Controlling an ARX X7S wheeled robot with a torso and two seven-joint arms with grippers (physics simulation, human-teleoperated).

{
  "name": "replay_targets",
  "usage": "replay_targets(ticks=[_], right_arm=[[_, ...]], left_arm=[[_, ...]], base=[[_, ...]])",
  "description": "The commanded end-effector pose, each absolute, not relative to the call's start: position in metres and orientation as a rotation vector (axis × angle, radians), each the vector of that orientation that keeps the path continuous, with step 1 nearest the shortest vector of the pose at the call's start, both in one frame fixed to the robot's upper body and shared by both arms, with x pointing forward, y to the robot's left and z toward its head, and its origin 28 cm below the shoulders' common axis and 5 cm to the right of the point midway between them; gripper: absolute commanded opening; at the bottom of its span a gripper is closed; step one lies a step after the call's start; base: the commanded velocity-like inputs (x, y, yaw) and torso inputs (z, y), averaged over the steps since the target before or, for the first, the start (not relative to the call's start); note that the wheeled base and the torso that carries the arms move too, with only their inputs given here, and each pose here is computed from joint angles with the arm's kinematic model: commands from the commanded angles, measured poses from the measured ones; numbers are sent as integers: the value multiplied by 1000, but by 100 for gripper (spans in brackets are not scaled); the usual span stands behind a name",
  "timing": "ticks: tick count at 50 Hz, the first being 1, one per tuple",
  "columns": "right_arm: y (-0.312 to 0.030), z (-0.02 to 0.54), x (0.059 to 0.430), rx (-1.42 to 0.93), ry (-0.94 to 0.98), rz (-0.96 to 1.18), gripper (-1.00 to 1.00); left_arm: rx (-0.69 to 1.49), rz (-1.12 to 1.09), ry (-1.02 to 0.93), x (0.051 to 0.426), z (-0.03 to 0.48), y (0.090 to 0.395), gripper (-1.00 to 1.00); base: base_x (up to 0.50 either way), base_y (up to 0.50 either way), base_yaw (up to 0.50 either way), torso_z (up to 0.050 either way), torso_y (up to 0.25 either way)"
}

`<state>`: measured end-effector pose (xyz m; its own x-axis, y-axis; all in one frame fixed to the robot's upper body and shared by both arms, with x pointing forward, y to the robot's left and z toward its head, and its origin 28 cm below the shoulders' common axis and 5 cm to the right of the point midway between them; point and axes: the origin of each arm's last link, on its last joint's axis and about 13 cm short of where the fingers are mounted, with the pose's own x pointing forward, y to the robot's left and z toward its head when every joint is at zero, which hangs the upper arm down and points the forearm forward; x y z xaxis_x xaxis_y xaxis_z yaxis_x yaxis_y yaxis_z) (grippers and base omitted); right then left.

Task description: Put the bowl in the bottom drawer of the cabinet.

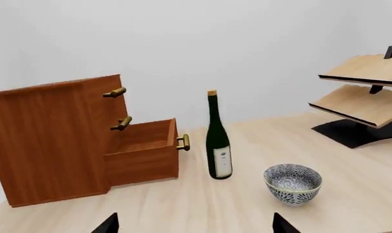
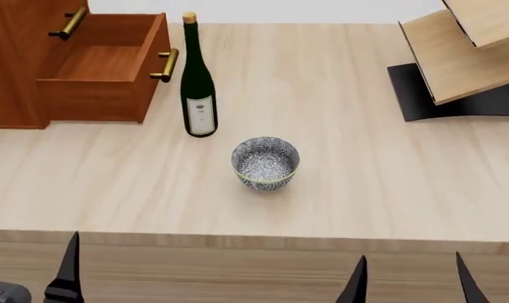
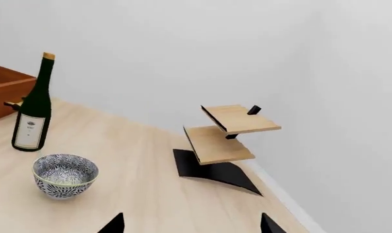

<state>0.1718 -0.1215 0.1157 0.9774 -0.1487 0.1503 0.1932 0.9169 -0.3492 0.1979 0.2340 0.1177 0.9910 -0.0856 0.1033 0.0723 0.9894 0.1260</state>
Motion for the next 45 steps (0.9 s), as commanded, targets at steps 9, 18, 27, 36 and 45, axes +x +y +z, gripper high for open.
replay_targets(ticks=[9, 18, 27, 36, 45], right_arm=[[-125, 125, 165, -384, -169, -189, 100], [-125, 125, 164, -387, -173, -191, 100], [-126, 124, 162, -381, -171, -200, 100], [-125, 124, 162, -384, -170, -199, 100], [-125, 123, 162, -385, -169, -200, 100]], left_arm=[[135, -81, -126, 195, 122, 234, 100], [136, -85, -129, 193, 122, 232, 100], [142, -87, -130, 193, 120, 232, 100], [146, -90, -134, 192, 120, 231, 100], [145, -91, -135, 193, 119, 231, 100]], base=[[500, 0, 0, 0, 0], [500, 0, 0, 0, 0], [500, 0, 0, 0, 0], [500, 0, 0, 0, 0], [500, 0, 0, 0, 2]])
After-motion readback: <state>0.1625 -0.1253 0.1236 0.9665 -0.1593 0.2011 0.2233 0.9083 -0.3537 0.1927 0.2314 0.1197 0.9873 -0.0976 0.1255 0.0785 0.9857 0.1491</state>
